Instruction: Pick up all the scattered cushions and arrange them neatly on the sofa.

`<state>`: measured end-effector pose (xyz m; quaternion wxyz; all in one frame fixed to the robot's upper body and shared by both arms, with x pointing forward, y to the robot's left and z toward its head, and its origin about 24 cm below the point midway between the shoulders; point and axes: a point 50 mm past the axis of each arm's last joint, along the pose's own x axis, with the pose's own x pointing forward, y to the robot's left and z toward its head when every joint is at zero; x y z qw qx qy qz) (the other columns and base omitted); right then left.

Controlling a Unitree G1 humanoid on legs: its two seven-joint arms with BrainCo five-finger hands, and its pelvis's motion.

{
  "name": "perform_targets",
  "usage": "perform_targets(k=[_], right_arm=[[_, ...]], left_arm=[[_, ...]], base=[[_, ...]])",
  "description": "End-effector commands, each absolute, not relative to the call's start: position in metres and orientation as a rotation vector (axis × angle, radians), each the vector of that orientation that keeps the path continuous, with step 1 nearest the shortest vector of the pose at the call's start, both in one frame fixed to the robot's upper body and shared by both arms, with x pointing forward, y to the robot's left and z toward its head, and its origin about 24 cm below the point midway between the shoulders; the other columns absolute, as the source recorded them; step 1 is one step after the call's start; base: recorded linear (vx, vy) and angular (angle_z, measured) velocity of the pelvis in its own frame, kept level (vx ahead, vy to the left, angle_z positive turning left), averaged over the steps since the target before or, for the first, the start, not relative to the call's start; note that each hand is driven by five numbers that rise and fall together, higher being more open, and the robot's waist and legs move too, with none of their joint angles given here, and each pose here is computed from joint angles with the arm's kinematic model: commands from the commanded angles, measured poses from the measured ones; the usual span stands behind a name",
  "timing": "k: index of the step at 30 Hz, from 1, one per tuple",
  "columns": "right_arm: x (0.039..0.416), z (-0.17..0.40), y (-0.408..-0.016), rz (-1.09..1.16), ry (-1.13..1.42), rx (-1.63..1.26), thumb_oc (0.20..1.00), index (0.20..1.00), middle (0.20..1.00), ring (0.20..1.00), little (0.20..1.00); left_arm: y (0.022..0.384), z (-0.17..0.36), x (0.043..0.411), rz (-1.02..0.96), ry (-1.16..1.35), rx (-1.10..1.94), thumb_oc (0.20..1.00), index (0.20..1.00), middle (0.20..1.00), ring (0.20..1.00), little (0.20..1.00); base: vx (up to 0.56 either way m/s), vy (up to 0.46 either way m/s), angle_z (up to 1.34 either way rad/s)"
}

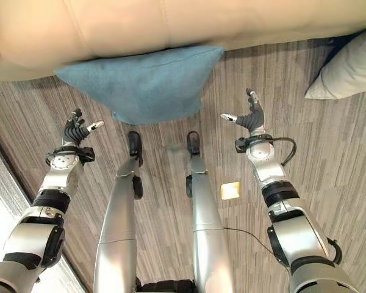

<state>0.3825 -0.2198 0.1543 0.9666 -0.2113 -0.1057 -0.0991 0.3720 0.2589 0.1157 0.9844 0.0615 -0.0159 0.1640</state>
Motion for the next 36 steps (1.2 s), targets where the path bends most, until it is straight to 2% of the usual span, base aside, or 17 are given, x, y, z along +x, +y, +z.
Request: perform_targets(k=[1,4,11,19,23,24,25,26,31,36], right_arm=[[0.375,0.161,-0.232,-0.225,-0.264,-0.411,1.0,1.0,1.0,1.0,1.0],[0.384,0.187,-0.219,-0.179,-0.329,-0.421,1.0,1.0,1.0,1.0,1.0],[0.4,0.237,-0.168,-0.058,-0.46,-0.439,1.0,1.0,1.0,1.0,1.0],[0.405,0.292,-0.113,-0.011,-0.592,-0.499,1.0,1.0,1.0,1.0,1.0],[0.399,0.335,-0.08,-0.03,-0.718,-0.636,1.0,1.0,1.0,1.0,1.0],[0.399,0.348,-0.069,-0.063,-0.743,-0.737,0.344,0.344,0.344,0.344,0.344],[0.399,0.351,-0.065,-0.081,-0.748,-0.786,0.2,0.2,0.2,0.2,0.2],[0.399,0.356,-0.061,-0.12,-0.768,-0.884,0.2,0.2,0.2,0.2,0.2],[0.397,0.356,-0.062,-0.134,-0.791,-0.857,0.2,0.2,0.2,0.2,0.2],[0.398,0.317,-0.096,-0.162,-0.739,-0.715,0.2,0.2,0.2,0.2,0.2]], left_arm=[[0.271,0.12,0.365,0.382,-0.083,0.103,1.0,1.0,1.0,1.0,1.0],[0.26,0.151,0.377,0.342,-0.168,0.096,1.0,1.0,1.0,1.0,1.0],[0.2,0.216,0.399,0.192,-0.355,0.006,1.0,1.0,1.0,1.0,1.0],[0.17,0.266,0.411,0.181,-0.433,0.023,1.0,1.0,1.0,1.0,1.0],[0.165,0.307,0.406,0.231,-0.548,-0.006,1.0,1.0,1.0,1.0,1.0],[0.163,0.317,0.405,0.245,-0.569,-0.042,0.558,0.558,0.558,0.558,0.558],[0.162,0.319,0.405,0.251,-0.574,-0.055,0.423,0.423,0.423,0.423,0.423],[0.158,0.323,0.402,0.256,-0.594,-0.082,0.2,0.2,0.2,0.2,0.2],[0.159,0.33,0.394,0.264,-0.657,-0.101,0.2,0.2,0.2,0.2,0.2],[0.156,0.299,0.384,0.211,-0.648,-0.191,0.2,0.2,0.2,0.2,0.2]], base=[[0.06,0.001,0.12],[0.05,0.009,0.09],[0.02,0.002,0.04],[0.0,0.001,0.02],[-0.02,0.017,0.06],[0.0,0.0,0.0],[0.02,0.012,-0.08],[0.04,0.015,-0.09],[-0.01,-0.007,0.0],[0.02,-0.088,0.06]])
